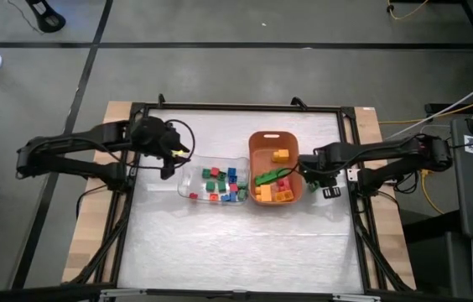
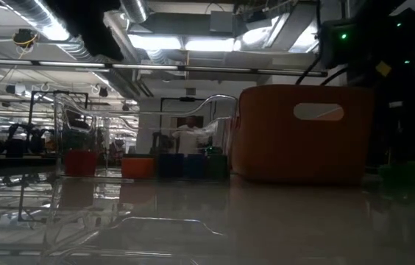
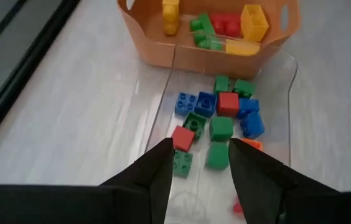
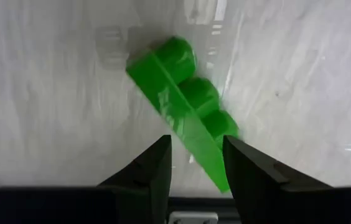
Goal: Sort blocks by size
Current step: Put the big green game piece into the orange bin
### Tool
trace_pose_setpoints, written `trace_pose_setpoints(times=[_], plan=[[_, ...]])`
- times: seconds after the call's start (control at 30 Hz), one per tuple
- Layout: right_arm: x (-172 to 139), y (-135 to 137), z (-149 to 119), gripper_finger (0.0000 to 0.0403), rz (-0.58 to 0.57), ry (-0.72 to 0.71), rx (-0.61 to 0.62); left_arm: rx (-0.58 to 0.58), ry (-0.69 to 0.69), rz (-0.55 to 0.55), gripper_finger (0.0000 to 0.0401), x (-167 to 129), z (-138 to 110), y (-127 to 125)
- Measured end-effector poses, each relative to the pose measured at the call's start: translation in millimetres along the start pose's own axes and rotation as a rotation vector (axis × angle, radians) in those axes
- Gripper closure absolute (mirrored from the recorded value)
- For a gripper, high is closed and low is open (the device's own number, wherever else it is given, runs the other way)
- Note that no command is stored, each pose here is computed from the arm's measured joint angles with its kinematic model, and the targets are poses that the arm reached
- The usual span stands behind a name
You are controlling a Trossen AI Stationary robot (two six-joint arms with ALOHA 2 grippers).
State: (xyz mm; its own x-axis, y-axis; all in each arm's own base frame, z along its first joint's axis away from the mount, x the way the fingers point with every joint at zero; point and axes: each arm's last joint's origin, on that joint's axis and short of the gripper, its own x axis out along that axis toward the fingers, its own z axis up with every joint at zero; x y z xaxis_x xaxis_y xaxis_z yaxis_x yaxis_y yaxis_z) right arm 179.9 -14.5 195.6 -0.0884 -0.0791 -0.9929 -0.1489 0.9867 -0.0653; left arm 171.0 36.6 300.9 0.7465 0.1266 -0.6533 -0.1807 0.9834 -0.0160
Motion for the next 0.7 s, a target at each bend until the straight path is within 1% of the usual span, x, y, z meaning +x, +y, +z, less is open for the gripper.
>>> trace_pose_setpoints(times=[0.17, 0.27, 0.33, 0.4, 0.5, 0.6, 0.7], plan=[[-12, 1, -11, 0.0258, -0.014, -0.064, 0.008, -0.018, -0.027, 0.001, 0.0258, -7, 0, 0], [-17, 1, -12, 0.0258, -0.028, -0.127, 0.014, -0.018, -0.024, 0.001, 0.0258, -6, -1, 0], [-14, 1, -12, 0.0258, -0.041, -0.155, 0.016, -0.01, -0.022, 0.001, 0.0258, -5, 0, 0], [-6, 2, -14, 0.0258, -0.041, -0.143, 0.016, -0.009, -0.018, 0.001, 0.0258, -5, -1, 0], [6, 4, -20, 0.0258, -0.057, -0.088, -0.005, -0.01, -0.019, 0.001, 0.0258, -5, 0, 0], [5, 2, -17, 0.0258, -0.086, -0.107, 0.002, -0.021, -0.017, 0.001, 0.0258, -5, 0, 0], [5, 3, -17, 0.0258, -0.077, -0.111, -0.012, -0.029, -0.017, 0.001, 0.0258, -5, 0, 0]])
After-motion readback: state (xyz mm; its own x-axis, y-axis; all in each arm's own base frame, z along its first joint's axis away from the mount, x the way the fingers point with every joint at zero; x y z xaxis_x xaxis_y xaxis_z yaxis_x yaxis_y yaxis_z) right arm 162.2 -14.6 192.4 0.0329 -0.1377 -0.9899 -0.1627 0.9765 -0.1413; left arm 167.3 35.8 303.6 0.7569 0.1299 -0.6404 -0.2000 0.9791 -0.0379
